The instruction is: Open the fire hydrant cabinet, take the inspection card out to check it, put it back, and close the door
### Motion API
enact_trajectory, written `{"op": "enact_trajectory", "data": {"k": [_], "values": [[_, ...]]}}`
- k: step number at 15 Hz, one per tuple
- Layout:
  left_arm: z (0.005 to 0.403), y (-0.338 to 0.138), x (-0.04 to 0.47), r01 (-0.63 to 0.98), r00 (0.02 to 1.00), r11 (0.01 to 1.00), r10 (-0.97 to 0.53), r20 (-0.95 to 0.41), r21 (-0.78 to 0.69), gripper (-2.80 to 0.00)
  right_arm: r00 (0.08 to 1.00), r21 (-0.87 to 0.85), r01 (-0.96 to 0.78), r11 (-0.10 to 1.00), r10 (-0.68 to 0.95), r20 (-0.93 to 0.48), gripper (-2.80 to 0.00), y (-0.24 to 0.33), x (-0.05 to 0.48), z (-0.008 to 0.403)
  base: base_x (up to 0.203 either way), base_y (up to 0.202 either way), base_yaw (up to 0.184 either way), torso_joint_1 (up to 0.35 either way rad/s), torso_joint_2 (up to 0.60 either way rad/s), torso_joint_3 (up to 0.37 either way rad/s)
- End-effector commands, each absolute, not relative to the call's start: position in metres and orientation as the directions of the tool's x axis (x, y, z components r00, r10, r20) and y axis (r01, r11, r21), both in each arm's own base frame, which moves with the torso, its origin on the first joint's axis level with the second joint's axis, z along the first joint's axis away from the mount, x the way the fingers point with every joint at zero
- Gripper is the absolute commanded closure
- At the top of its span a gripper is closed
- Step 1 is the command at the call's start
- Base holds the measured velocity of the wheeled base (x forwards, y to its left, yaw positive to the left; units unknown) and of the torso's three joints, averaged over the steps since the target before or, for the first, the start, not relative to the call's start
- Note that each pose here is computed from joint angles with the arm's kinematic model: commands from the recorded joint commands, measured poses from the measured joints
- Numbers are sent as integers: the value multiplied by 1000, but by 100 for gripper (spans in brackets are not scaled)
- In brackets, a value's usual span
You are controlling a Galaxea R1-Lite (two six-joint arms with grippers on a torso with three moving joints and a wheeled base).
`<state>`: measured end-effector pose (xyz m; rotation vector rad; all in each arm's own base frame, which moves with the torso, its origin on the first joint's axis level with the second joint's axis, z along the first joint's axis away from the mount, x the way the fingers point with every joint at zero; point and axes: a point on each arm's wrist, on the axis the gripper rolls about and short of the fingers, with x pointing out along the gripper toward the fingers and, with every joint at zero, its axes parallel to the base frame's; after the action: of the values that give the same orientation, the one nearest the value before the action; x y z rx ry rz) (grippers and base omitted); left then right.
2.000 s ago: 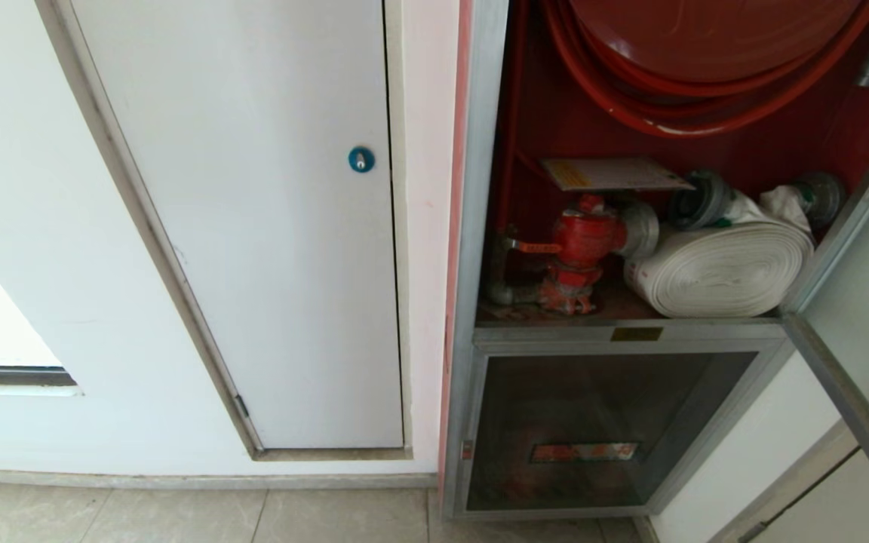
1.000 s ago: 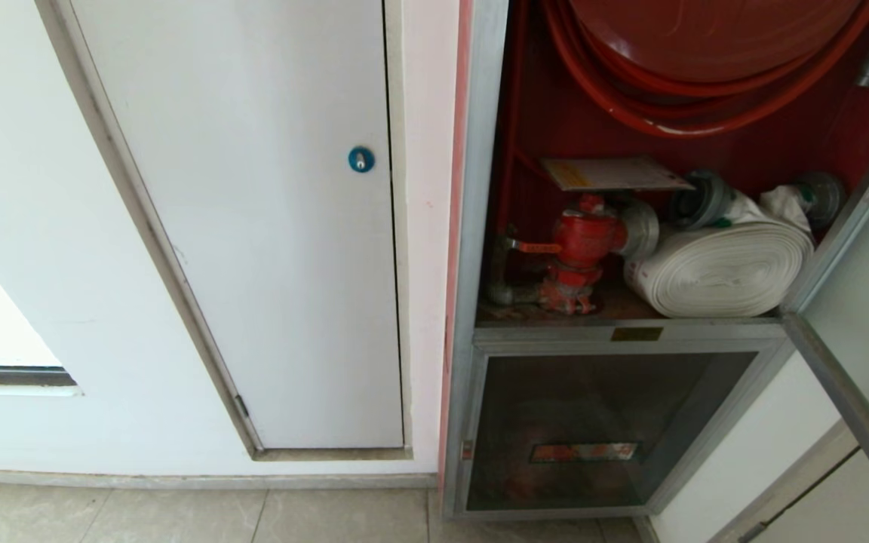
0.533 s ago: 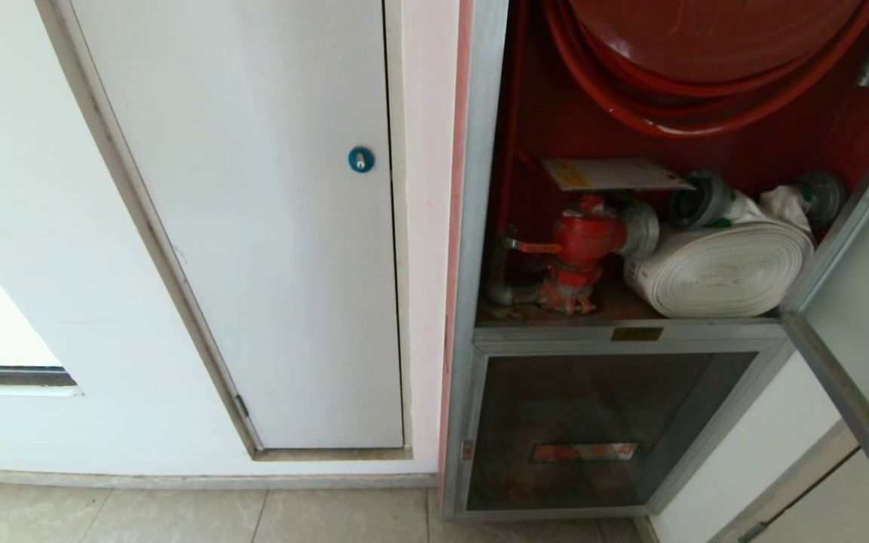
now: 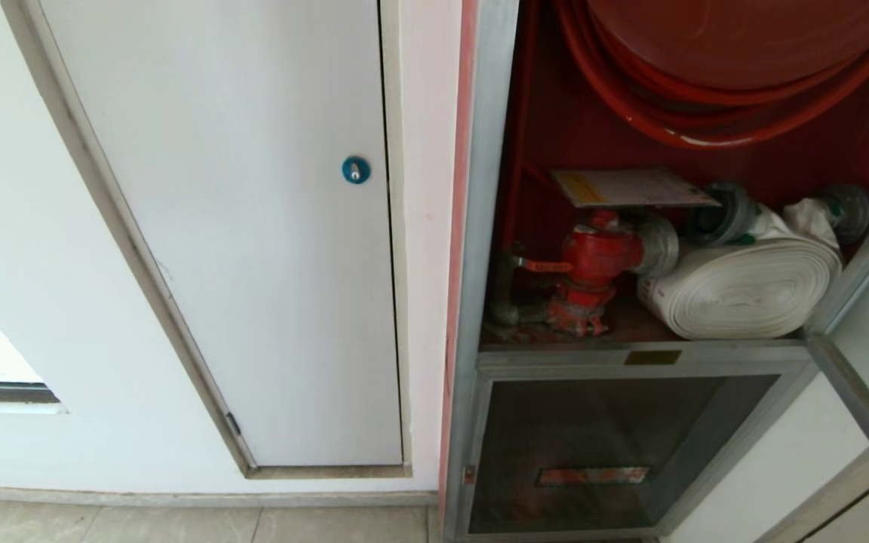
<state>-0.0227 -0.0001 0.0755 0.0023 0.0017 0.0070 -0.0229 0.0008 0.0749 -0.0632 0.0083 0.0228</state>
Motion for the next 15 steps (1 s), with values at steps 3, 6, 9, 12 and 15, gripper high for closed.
{"op": "enact_trajectory", "data": {"k": [3,6,9,12,15], "values": [[75,0,-23,-8,1000,1000,8,-2,3,0,1000,-64,-23,998,23,-8,0,1,-23,75,196,0,0,3,2,-1],[75,0,-22,-8,1000,1000,8,-4,3,0,1000,-64,-23,998,23,-6,0,1,-23,75,198,0,0,3,6,2],[75,0,-23,-8,1000,1000,8,-3,3,0,1000,-61,-23,998,23,-6,0,1,-23,75,197,0,-1,3,1,-2],[75,0,-23,-8,1000,1000,8,-3,3,0,1000,-57,-23,998,23,-7,0,1,-23,75,193,0,-1,2,1,3],[75,0,-23,-8,1000,1000,8,-2,3,0,1000,-50,-22,999,21,-6,0,1,-23,75,179,0,1,2,3,1]]}}
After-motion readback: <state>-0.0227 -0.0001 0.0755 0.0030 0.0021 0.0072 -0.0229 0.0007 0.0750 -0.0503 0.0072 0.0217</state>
